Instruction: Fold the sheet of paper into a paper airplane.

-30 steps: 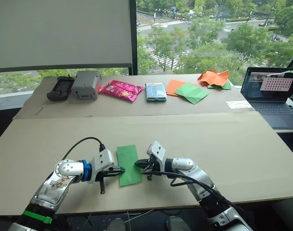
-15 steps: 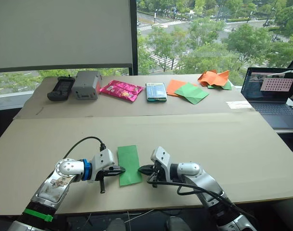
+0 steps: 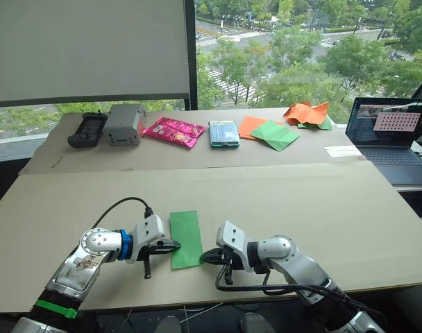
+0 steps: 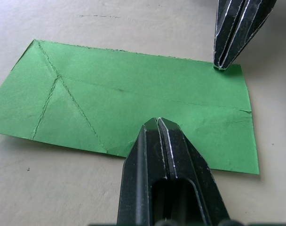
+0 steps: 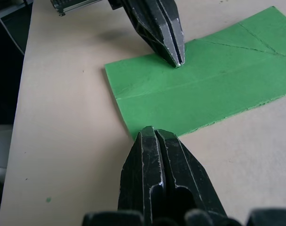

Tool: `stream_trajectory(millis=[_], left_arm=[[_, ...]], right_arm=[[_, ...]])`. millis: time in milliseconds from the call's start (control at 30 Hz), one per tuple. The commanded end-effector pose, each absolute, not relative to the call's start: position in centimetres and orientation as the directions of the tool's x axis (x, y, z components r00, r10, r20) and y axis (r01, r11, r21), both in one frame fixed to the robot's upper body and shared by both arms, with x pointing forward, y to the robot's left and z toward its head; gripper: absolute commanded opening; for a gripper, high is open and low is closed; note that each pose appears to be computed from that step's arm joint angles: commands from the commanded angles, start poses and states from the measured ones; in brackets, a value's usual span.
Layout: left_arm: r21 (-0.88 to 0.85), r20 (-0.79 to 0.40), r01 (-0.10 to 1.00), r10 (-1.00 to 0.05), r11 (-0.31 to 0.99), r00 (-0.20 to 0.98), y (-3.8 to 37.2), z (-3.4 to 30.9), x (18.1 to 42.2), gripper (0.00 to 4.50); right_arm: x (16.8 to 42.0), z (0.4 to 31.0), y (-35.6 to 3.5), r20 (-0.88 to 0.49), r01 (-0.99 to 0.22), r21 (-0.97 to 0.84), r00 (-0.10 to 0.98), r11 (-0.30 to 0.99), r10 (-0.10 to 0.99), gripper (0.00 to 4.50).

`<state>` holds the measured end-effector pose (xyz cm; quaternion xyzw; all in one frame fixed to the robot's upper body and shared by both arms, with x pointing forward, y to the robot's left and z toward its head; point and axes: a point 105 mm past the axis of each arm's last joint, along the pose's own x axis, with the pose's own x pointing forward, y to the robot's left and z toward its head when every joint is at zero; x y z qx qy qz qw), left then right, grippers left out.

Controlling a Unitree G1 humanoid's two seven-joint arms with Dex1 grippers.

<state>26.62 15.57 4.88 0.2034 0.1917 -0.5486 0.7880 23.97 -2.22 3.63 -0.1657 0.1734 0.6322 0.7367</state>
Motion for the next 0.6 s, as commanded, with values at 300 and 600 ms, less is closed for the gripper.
stream_trajectory(millis=[300,600], left_arm=[[0.104,-0.562,0.947,-0.767,0.303,0.308,16.0,4.1,26.6,0.00],[0.174,-0.476,0.922,-0.790,0.346,0.387,17.1,8.9,27.4,0.00]], right_arm=[[22.5,2.9,-4.0,-0.465,-0.985,0.039,0.129,0.166,0.876,0.03],[24.0,10.2,-6.0,-0.258,-0.951,-0.030,0.306,0.309,0.916,0.03]])
